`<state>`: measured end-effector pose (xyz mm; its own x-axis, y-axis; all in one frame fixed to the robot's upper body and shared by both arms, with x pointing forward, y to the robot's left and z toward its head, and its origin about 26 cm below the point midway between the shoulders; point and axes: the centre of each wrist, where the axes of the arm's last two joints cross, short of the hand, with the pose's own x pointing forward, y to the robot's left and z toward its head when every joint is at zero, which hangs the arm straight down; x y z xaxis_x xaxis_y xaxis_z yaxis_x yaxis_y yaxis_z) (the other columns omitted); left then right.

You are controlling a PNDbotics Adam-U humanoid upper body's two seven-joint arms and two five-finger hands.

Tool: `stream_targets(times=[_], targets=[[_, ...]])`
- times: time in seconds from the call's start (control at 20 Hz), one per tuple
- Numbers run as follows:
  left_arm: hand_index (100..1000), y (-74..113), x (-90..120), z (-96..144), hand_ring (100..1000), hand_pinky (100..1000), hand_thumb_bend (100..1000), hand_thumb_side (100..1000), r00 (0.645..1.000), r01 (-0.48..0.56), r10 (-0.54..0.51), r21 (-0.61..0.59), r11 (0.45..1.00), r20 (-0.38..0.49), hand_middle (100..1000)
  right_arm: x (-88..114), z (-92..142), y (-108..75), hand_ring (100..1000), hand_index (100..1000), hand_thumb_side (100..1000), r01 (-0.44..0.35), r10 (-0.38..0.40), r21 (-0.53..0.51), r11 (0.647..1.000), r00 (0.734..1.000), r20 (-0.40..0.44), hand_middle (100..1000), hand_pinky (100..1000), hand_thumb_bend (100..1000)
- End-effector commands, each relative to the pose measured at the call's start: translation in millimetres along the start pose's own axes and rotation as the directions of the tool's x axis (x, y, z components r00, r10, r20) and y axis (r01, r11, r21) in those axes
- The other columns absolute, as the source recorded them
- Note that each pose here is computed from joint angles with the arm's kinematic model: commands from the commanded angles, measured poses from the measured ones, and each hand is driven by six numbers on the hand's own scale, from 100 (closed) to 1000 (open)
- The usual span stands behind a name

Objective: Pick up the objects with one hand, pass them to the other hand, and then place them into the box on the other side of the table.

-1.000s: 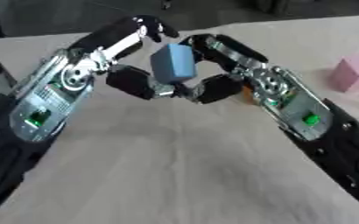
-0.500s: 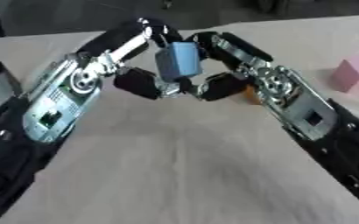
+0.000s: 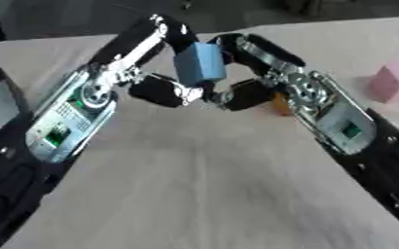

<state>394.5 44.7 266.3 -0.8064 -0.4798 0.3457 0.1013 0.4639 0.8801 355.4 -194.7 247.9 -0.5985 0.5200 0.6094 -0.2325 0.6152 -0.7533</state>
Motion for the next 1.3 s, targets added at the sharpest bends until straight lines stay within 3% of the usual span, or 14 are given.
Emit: stream_targets(times=[0.05, 0.2, 0.35, 0.6, 1.0, 1.3], targets=[[507, 15.6, 4.5, 0.3, 558, 818, 100, 129, 0.999, 0.035, -0.036, 0.036, 0.999, 0.002, 490, 4.0, -0.6, -0.2, 808, 628, 100, -0.021, 0.021, 0.023, 1.0, 1.0, 0.015, 540, 811, 100], [487, 15.1, 2.7, 1.0, 543, 813, 100, 100, 0.999, 0.041, -0.04, 0.023, 0.999, -0.009, 470, 2.5, -0.4, -0.2, 885, 788, 100, -0.042, 0.041, 0.045, 0.998, 0.999, 0.02, 671, 842, 100], [483, 16.0, 0.6, 2.8, 534, 805, 100, 100, 0.999, 0.051, -0.051, 0.003, 0.999, -0.018, 464, -0.7, -0.2, -0.9, 941, 850, 159, -0.066, 0.065, 0.068, 0.996, 0.998, 0.017, 744, 868, 100], [497, 20.6, -1.5, 6.9, 532, 797, 100, 100, 0.997, 0.074, -0.075, -0.035, 0.997, -0.032, 469, -6.7, 0.2, -2.4, 975, 874, 267, -0.108, 0.11, 0.069, 0.992, 0.994, -0.024, 769, 892, 100], [501, 31.8, -8.5, 17.4, 529, 787, 140, 100, 0.992, 0.106, -0.112, -0.079, 0.991, -0.067, 466, -13.8, 1.1, -3.0, 984, 893, 287, -0.172, 0.177, 0.051, 0.984, 0.978, -0.114, 785, 900, 100], [503, 47.3, -26.1, 28.2, 528, 791, 107, 100, 0.981, 0.101, -0.11, -0.066, 0.993, -0.159, 466, -11.4, 1.4, -5.3, 982, 892, 258, -0.187, 0.193, 0.062, 0.98, 0.975, -0.112, 785, 899, 100]])
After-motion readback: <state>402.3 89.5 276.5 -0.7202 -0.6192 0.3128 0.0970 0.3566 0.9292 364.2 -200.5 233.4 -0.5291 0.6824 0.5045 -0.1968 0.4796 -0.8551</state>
